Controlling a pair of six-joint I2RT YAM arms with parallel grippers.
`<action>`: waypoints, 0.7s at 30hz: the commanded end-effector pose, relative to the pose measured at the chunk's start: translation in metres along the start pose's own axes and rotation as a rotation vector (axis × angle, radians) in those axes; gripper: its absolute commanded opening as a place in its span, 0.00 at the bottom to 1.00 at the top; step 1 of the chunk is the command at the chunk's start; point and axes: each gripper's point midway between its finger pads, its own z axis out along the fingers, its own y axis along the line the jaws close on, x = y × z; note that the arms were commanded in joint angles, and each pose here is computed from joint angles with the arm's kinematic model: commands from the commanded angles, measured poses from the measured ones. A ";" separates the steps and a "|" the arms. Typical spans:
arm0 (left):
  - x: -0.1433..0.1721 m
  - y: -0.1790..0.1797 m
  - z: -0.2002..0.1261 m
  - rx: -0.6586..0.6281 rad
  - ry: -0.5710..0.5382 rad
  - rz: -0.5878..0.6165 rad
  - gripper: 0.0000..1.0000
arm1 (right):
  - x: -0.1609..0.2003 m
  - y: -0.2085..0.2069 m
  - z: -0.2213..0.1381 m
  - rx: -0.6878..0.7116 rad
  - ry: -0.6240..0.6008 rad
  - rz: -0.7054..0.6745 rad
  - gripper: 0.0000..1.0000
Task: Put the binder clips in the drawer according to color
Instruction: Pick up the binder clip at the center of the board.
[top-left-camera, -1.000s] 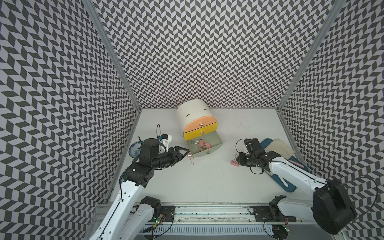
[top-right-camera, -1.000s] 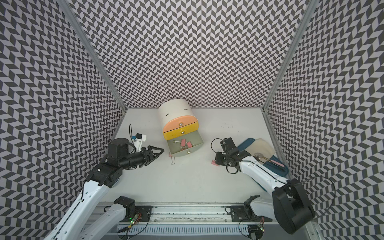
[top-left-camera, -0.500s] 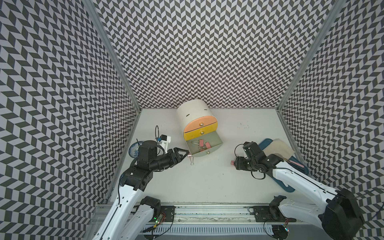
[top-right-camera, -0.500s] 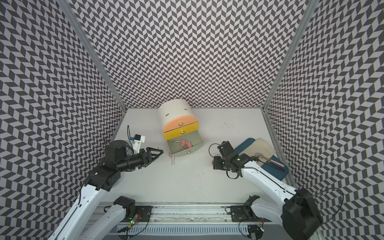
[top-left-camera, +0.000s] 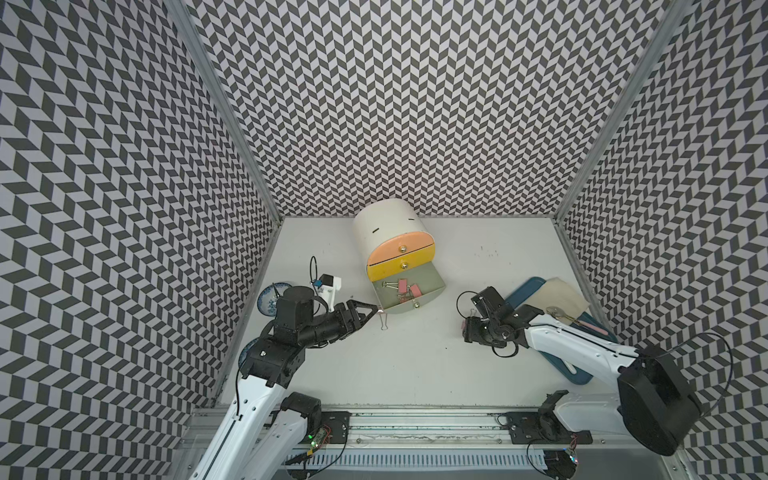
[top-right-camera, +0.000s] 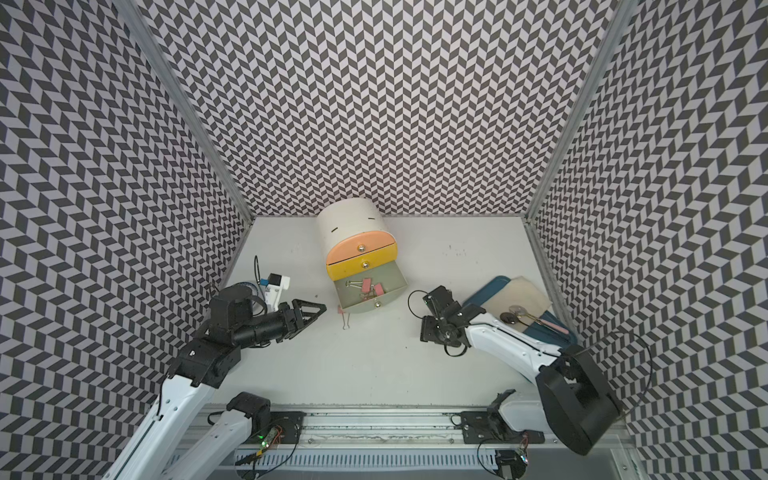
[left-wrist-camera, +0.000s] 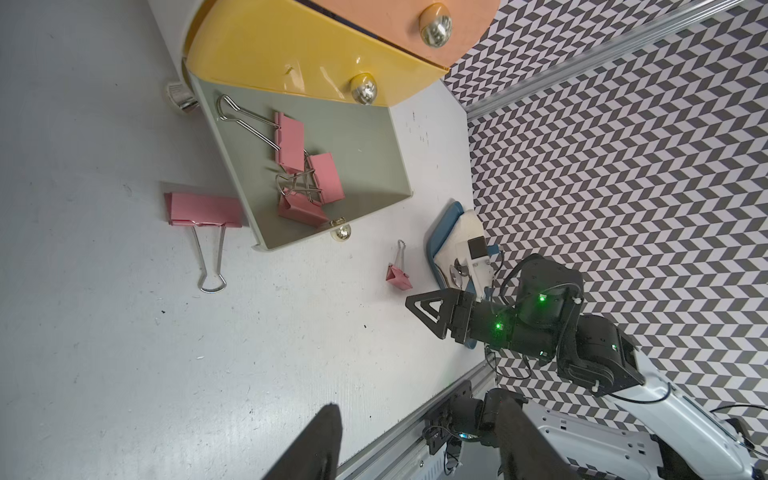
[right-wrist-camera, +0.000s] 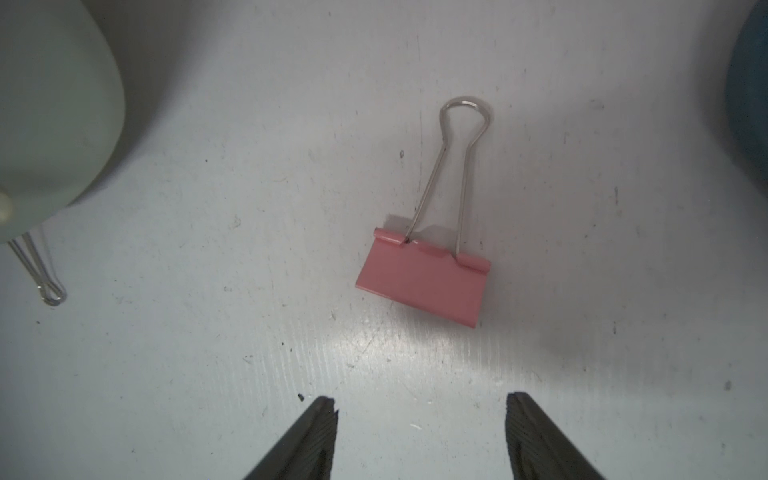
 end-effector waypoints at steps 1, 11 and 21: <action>0.002 0.001 0.000 0.007 0.008 0.007 0.63 | -0.021 0.015 0.000 -0.019 -0.062 0.023 0.70; 0.002 0.004 0.006 0.011 0.022 0.005 0.63 | -0.024 0.010 0.014 0.070 -0.051 0.024 0.74; 0.002 0.008 0.011 0.013 0.024 -0.001 0.63 | -0.028 0.008 0.026 0.115 -0.041 0.018 0.69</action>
